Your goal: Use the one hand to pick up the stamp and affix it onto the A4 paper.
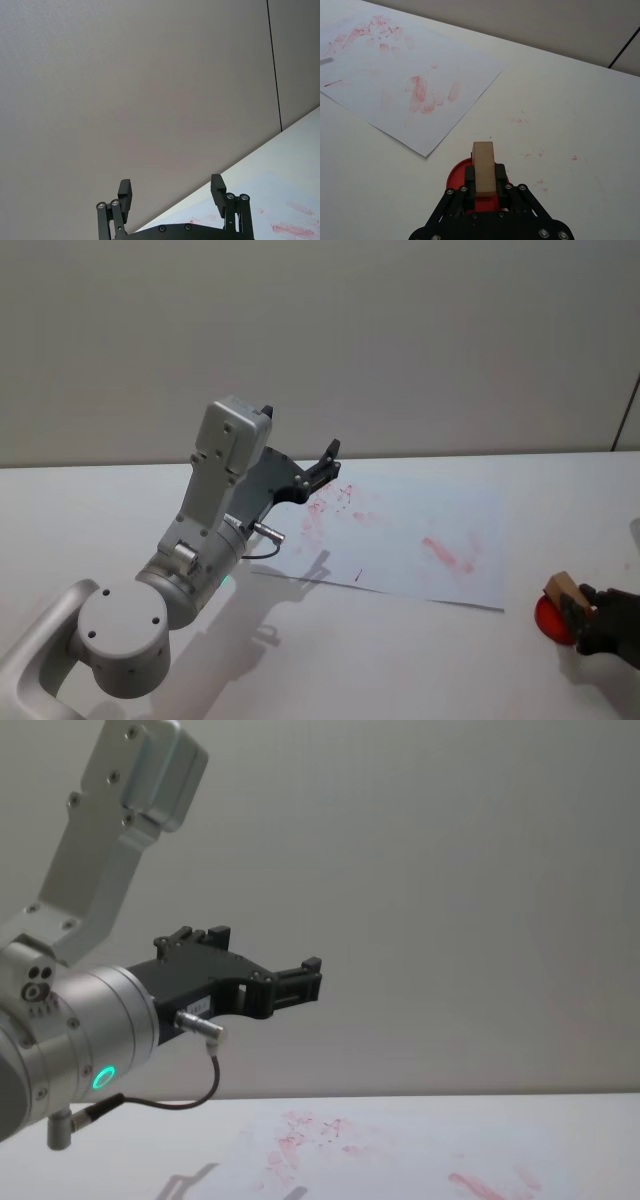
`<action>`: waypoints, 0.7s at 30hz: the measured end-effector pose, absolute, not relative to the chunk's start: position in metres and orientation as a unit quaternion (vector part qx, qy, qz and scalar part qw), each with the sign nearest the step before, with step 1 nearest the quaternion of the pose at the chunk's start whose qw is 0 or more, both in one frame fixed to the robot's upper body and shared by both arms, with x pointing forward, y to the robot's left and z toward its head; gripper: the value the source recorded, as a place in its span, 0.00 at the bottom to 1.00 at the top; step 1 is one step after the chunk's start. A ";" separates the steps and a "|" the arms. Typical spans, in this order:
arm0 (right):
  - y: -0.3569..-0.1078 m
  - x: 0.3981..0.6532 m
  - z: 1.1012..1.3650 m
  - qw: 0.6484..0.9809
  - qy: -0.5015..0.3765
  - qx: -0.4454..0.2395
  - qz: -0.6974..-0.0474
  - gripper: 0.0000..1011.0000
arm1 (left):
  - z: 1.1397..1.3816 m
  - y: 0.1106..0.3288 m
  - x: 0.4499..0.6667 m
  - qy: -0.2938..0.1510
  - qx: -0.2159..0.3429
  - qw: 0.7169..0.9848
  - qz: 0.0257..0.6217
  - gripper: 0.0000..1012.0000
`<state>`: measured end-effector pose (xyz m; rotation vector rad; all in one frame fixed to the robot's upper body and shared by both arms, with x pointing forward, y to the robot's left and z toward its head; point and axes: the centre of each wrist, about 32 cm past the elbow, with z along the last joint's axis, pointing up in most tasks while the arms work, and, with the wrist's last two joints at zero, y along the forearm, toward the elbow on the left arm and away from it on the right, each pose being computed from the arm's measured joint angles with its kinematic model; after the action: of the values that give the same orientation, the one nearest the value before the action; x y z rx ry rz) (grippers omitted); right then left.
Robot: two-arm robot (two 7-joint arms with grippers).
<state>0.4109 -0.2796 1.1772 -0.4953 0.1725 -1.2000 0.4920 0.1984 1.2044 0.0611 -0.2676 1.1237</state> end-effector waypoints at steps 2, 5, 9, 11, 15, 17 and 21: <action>-0.279 0.411 1.178 0.795 0.079 -0.226 -0.558 0.22 | 1.204 0.198 0.492 -0.126 0.029 0.837 0.531 0.99; -0.277 0.413 1.180 0.800 0.076 -0.210 -0.557 0.22 | 1.204 0.198 0.492 -0.126 0.029 0.837 0.531 0.99; -0.272 0.416 1.184 0.808 0.073 -0.188 -0.553 0.22 | 1.204 0.198 0.492 -0.126 0.029 0.837 0.531 0.99; -0.268 0.418 1.187 0.814 0.071 -0.173 -0.550 0.22 | 1.204 0.198 0.492 -0.126 0.029 0.837 0.531 0.99; -0.259 0.422 1.191 0.823 0.069 -0.151 -0.544 0.22 | 1.204 0.198 0.492 -0.126 0.029 0.837 0.531 0.99; -0.250 0.426 1.195 0.831 0.068 -0.132 -0.536 0.22 | 1.204 0.198 0.492 -0.126 0.029 0.837 0.531 0.99; -0.238 0.432 1.197 0.839 0.069 -0.117 -0.527 0.22 | 1.204 0.198 0.492 -0.126 0.029 0.837 0.531 0.99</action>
<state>0.4319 -0.2383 1.1968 -0.2485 0.1468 -1.1148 0.4920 0.1984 1.2044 0.0611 -0.2676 1.1237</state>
